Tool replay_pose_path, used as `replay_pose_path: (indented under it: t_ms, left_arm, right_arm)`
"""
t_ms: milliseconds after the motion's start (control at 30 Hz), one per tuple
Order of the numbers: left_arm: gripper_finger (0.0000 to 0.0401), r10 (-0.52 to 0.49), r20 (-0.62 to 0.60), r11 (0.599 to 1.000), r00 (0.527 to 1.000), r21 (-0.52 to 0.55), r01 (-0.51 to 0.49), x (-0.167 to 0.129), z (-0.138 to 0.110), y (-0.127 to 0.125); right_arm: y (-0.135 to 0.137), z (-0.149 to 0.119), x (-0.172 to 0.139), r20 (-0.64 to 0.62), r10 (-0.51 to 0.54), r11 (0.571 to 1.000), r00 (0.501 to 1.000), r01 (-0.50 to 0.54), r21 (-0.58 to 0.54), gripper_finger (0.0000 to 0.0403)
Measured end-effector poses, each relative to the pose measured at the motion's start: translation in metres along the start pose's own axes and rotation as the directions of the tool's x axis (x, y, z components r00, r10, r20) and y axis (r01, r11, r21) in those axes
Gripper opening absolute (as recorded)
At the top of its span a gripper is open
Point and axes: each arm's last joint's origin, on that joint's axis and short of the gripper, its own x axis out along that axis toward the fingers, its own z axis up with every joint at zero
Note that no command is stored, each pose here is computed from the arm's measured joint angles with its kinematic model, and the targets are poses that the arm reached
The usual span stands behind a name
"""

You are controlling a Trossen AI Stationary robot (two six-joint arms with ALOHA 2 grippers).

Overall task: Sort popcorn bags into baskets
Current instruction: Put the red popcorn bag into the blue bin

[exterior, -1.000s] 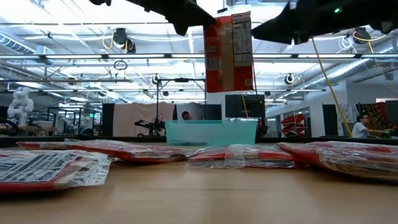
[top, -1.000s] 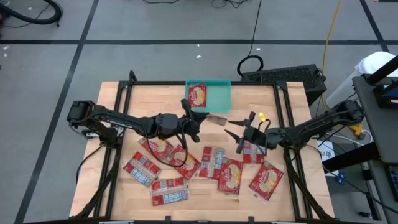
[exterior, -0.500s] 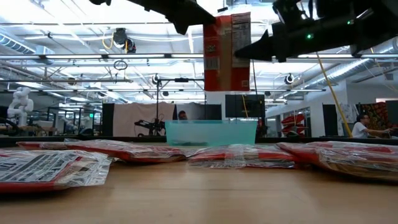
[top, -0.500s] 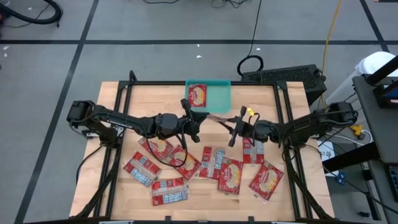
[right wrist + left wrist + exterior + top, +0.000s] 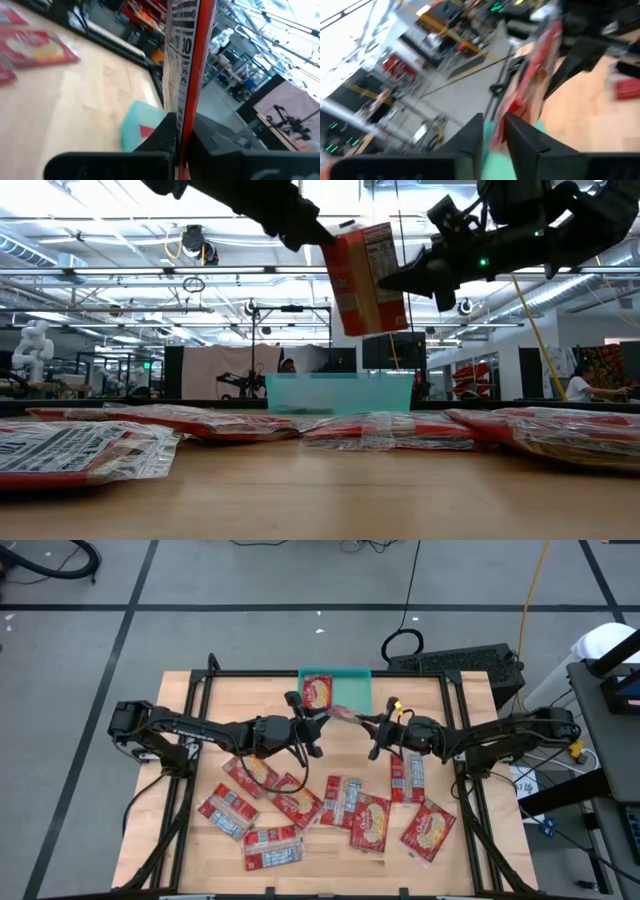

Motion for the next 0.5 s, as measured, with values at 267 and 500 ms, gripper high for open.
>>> replay_pose_path:
  t_ms: [267,500]
  left_arm:
    - [0.0176,0.118,-0.134,0.978,0.984,-0.154,-0.138,-0.002,-0.007,0.005]
    - [0.0195,-0.048,-0.112,0.932,0.992,-0.364,0.004,0.007,-0.018,0.007]
  right_arm:
    - [-0.014,-0.004,-0.012,-0.086,0.014,0.929,0.996,-0.045,-0.369,0.0006]
    - [-0.027,-0.015,-0.012,-0.081,0.123,0.789,0.989,-0.147,-0.596,0.0005]
